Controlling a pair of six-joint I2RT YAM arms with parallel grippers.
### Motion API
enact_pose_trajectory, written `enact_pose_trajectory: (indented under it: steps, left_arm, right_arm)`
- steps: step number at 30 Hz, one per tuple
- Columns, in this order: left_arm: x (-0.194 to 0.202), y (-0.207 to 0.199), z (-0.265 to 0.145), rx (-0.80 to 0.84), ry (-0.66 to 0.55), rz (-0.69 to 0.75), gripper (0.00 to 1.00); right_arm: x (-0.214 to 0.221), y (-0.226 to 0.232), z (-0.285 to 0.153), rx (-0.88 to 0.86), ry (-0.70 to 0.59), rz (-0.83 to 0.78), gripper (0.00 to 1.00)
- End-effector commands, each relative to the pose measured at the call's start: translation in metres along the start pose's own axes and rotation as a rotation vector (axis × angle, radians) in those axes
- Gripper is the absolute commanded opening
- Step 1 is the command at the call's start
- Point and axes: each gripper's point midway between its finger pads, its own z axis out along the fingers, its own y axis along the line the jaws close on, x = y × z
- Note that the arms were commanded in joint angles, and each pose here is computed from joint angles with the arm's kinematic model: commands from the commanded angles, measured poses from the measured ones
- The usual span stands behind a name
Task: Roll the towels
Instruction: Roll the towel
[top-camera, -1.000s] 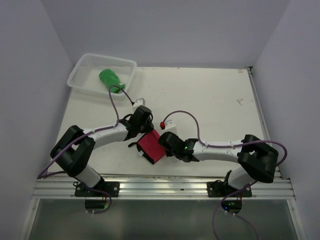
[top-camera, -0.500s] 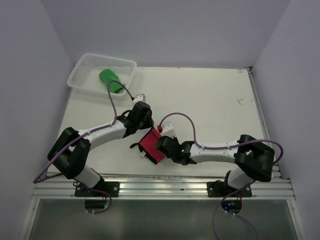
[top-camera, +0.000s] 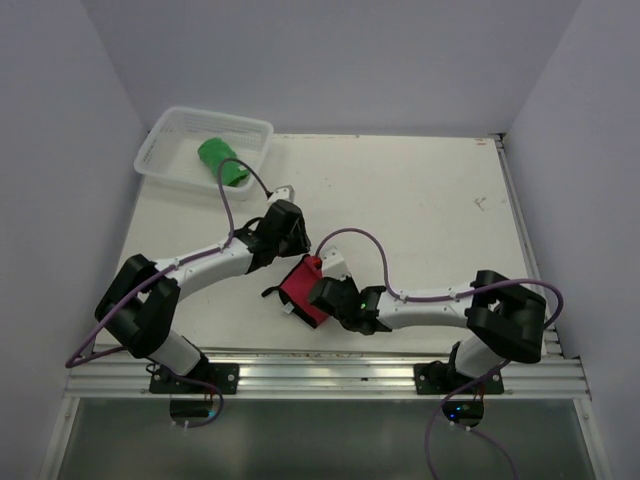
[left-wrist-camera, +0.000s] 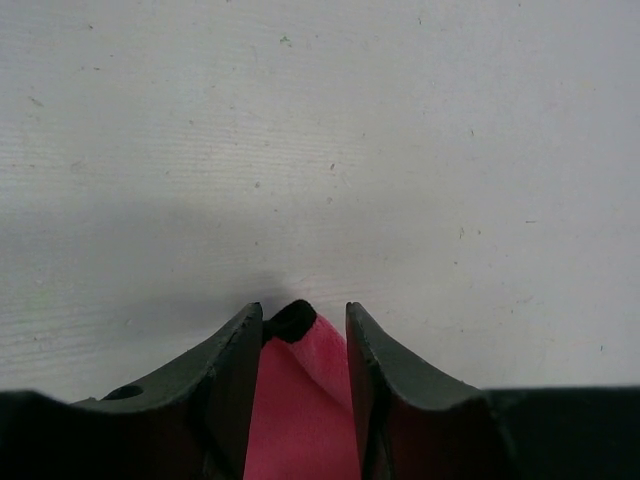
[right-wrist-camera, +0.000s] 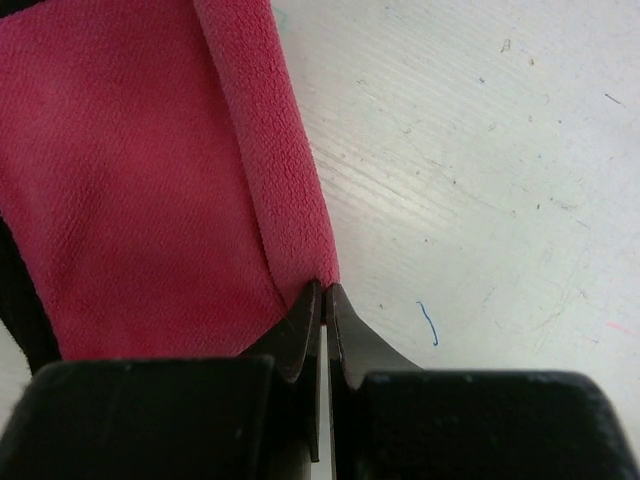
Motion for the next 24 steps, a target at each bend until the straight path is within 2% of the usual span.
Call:
enact_pose_trajectory:
  steps: [1,24]
  left_arm:
    - [-0.016,-0.010,-0.005,0.026,-0.021,0.018,0.43]
    - [-0.003,-0.010,-0.010,0.061,0.025,0.032,0.46]
  right_arm:
    - [-0.012,0.000,0.000,0.040,-0.055,-0.010,0.00]
    - [-0.002,0.013,-0.002,0.129,-0.097,-0.232,0.00]
